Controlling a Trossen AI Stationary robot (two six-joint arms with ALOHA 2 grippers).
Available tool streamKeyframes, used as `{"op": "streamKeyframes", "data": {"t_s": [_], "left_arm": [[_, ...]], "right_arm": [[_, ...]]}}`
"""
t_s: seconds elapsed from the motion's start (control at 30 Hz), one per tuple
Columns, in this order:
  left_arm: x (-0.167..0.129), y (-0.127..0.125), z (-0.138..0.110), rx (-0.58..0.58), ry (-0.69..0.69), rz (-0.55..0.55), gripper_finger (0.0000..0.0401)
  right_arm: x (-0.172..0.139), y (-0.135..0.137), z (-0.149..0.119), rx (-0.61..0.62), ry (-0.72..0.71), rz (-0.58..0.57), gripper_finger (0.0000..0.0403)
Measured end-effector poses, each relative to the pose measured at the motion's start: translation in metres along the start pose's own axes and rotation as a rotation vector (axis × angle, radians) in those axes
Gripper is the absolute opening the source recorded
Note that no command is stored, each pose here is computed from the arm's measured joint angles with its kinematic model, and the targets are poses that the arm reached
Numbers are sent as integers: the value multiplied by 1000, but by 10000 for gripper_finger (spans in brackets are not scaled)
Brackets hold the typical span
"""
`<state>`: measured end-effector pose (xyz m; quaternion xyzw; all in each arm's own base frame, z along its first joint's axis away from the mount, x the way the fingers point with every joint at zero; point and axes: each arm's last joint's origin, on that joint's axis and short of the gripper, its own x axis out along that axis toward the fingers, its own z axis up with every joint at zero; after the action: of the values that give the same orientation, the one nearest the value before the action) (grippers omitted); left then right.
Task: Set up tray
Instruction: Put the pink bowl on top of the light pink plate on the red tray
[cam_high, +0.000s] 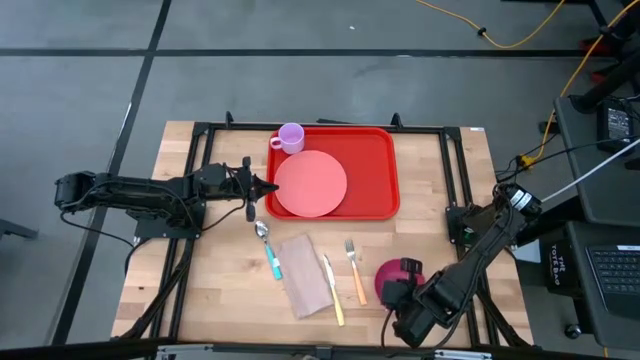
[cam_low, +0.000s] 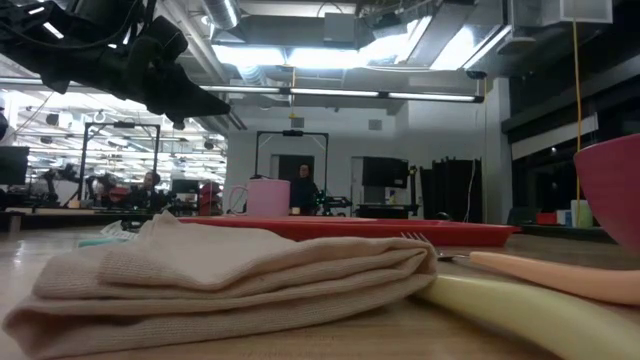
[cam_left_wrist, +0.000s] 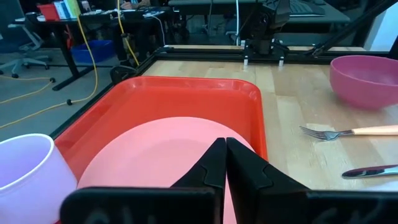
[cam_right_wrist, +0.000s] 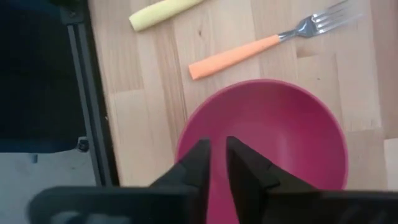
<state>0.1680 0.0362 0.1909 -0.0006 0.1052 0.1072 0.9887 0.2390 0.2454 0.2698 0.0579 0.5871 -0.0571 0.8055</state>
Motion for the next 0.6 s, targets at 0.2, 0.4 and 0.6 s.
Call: {"op": "streamKeyframes", "data": {"t_s": [0.2, 0.4, 0.6], "left_arm": [[0, 0, 0, 0, 0, 0, 6], [0, 0, 0, 0, 2, 0, 7], [0, 0, -1, 0, 6, 0, 8]], "right_arm": [[0, 0, 0, 6, -4, 3, 138], [16, 8, 1, 0, 8, -18, 191], [37, 17, -3, -8, 122, 1, 204]]}}
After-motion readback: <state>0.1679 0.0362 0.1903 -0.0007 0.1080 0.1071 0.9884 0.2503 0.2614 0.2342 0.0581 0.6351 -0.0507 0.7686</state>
